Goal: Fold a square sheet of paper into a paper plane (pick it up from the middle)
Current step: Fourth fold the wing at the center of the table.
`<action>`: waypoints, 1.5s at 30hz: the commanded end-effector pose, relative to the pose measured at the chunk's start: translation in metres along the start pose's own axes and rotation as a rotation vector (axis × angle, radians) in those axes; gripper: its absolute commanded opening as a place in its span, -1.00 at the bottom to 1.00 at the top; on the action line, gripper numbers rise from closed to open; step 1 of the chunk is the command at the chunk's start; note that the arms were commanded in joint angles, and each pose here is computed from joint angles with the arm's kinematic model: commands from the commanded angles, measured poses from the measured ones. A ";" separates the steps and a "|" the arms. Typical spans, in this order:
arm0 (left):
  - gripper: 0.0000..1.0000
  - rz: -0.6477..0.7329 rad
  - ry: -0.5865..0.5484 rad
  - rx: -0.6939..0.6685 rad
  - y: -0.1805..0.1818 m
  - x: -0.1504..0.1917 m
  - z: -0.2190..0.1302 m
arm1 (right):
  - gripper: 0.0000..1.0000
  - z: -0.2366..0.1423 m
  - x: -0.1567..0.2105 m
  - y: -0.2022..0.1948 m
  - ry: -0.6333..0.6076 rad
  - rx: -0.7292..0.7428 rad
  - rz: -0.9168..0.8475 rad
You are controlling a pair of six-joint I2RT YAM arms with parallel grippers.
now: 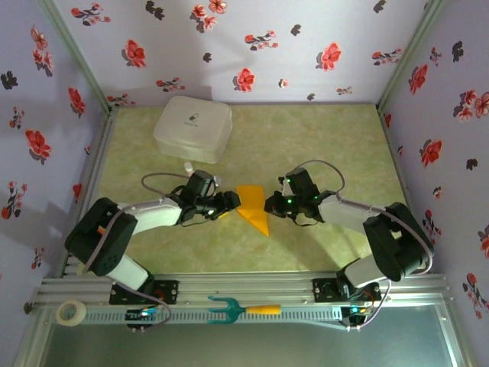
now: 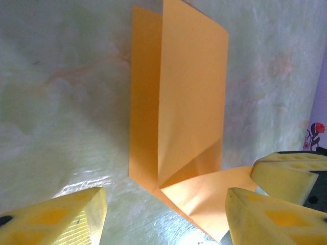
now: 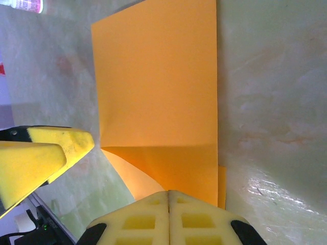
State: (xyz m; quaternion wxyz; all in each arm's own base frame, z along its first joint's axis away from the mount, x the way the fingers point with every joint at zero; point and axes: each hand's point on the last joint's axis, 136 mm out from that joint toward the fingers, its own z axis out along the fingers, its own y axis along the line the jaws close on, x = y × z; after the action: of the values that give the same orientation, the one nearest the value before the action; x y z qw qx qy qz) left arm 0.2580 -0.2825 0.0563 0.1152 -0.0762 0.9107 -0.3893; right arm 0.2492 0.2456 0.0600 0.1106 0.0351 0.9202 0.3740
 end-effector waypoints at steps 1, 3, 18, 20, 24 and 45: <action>0.29 0.017 -0.003 0.064 -0.019 -0.011 0.003 | -0.85 -0.006 0.000 0.003 -0.007 -0.038 -0.023; 0.29 0.012 -0.002 0.082 -0.024 -0.013 0.006 | -0.85 -0.007 0.000 0.003 -0.005 -0.053 -0.018; 0.19 -0.036 0.030 0.101 -0.030 -0.023 0.031 | -0.85 -0.010 0.000 0.000 -0.014 -0.094 0.006; 0.15 -0.032 0.029 0.103 -0.031 -0.023 0.031 | -0.85 -0.011 0.000 -0.002 -0.018 -0.090 0.009; -0.10 -0.035 0.036 0.112 -0.033 -0.025 0.033 | -0.81 -0.011 0.001 -0.003 -0.016 -0.097 0.012; -1.00 -0.042 -0.125 0.060 -0.023 -0.038 0.005 | -0.26 -0.048 -0.008 -0.034 -0.154 0.153 -0.053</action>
State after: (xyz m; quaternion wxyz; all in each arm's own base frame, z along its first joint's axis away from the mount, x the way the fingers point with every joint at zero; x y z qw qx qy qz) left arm 0.2924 -0.3060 0.0701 0.1364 -0.1097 0.8850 -0.4314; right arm 0.2425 0.2035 0.0696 0.1612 0.0494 0.9262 0.3373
